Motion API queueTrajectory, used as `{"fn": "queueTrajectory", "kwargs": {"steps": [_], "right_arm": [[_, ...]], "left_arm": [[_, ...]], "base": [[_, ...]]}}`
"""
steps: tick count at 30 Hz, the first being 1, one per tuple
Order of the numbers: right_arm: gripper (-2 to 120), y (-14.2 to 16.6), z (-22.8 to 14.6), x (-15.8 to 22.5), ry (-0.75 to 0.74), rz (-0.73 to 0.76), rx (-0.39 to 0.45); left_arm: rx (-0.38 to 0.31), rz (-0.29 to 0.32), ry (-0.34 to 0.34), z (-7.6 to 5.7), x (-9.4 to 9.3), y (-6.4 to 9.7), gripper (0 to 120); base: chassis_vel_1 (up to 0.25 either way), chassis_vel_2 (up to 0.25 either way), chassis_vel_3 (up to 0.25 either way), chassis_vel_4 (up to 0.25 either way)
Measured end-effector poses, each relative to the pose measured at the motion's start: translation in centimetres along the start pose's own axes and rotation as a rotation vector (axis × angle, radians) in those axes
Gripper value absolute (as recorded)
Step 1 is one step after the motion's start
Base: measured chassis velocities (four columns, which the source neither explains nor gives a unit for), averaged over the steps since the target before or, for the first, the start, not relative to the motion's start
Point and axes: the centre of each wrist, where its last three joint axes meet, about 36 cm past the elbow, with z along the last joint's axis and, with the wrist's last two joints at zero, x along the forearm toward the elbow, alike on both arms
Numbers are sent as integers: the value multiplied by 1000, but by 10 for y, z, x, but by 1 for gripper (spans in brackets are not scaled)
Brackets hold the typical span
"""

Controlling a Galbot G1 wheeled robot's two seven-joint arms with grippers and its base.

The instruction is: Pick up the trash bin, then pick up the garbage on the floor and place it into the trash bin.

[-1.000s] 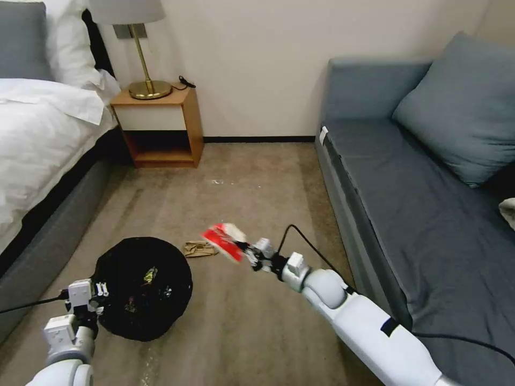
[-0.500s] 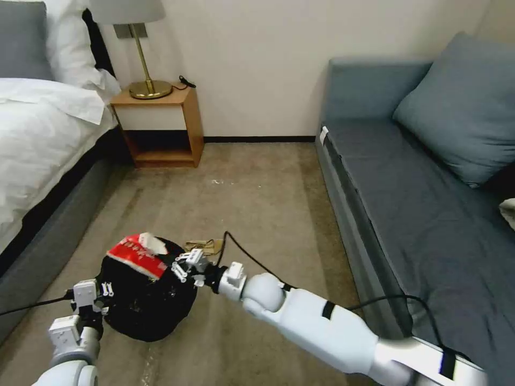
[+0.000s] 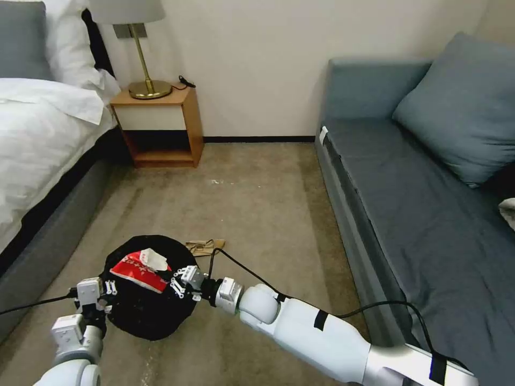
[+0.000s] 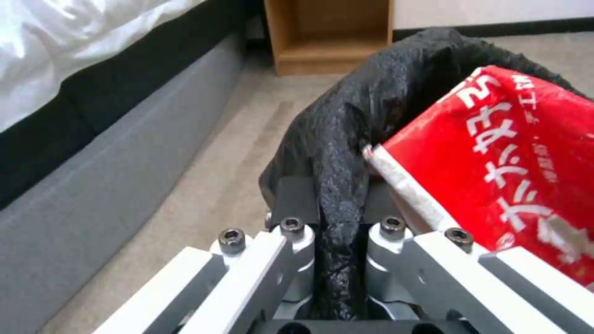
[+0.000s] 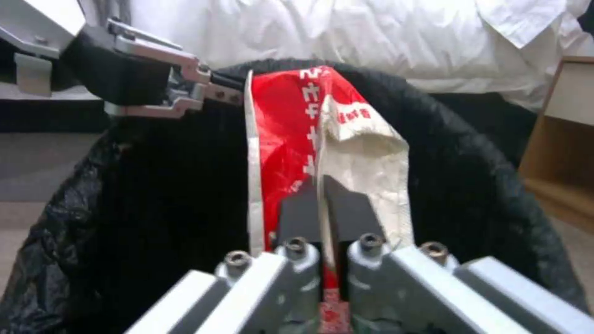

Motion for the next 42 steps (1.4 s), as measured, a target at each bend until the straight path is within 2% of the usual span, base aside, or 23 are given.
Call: {"fn": "queueTrajectory", "kwargs": {"steps": [1,3,7,8,10,12,14,15,16,17,20,21,23,24,26,28,30,32,35,39,42], "right_arm": [[12,-1,0,0,1,2,0],[15,-2,0,1,2,5,0],[35,-13,3,15,-17,36,7],[35,-13,3,15,-17,36,7],[41,-25,7,30,-42,64,22],[53,-44,5,63,-53,130,33],[56,-49,3,71,-56,149,34],[61,-57,-4,89,-58,212,38],[61,-57,-4,89,-58,212,38],[71,-59,-14,114,-48,339,40],[76,-54,-21,131,-33,424,32],[85,-49,-28,154,-16,519,19],[93,-41,-35,179,-14,621,-1],[93,-41,-35,179,-14,621,-1],[99,-34,-40,205,-24,741,-19],[99,-30,-40,215,-21,779,-24],[100,-5,-35,244,-9,884,-36],[100,1,-35,253,-10,916,-30],[100,19,-39,288,-23,1067,56],[100,36,-34,299,-36,1115,103],[100,47,-30,297,-42,1116,96]], "left_arm": [[-1,1,0,0,0,0,7],[-2,1,1,0,0,0,7],[-6,3,0,-1,0,1,7],[-6,3,0,-1,0,1,7],[-6,5,-2,-2,-1,2,7],[-7,7,-1,-1,-2,2,7],[-6,7,0,-1,-2,3,7],[-5,8,2,0,-3,3,7],[-5,8,2,0,-3,3,7],[-3,8,4,1,-4,3,7],[-1,10,2,0,-4,3,7],[1,11,0,0,-5,2,7],[4,12,-1,0,-5,2,7],[4,12,-1,0,-5,2,7],[6,12,-4,0,-5,2,7],[6,11,-5,0,-5,3,7],[5,7,-8,0,-4,5,7],[4,6,-9,0,-4,5,7],[4,4,-13,0,-3,5,7],[3,3,-17,0,-3,6,7],[1,0,-16,2,-2,7,7]], "base": [[0,0,0,0],[0,0,0,0],[0,0,0,0],[0,0,0,0],[0,0,0,0],[0,0,0,0],[0,0,0,0],[0,0,0,0],[0,0,0,0],[0,0,0,0],[0,0,0,0],[0,0,0,0],[0,0,0,0],[0,0,0,0],[0,0,0,0],[0,0,0,0],[0,0,0,0],[0,0,0,0],[0,0,0,0],[0,0,0,0],[0,0,0,0]]}}
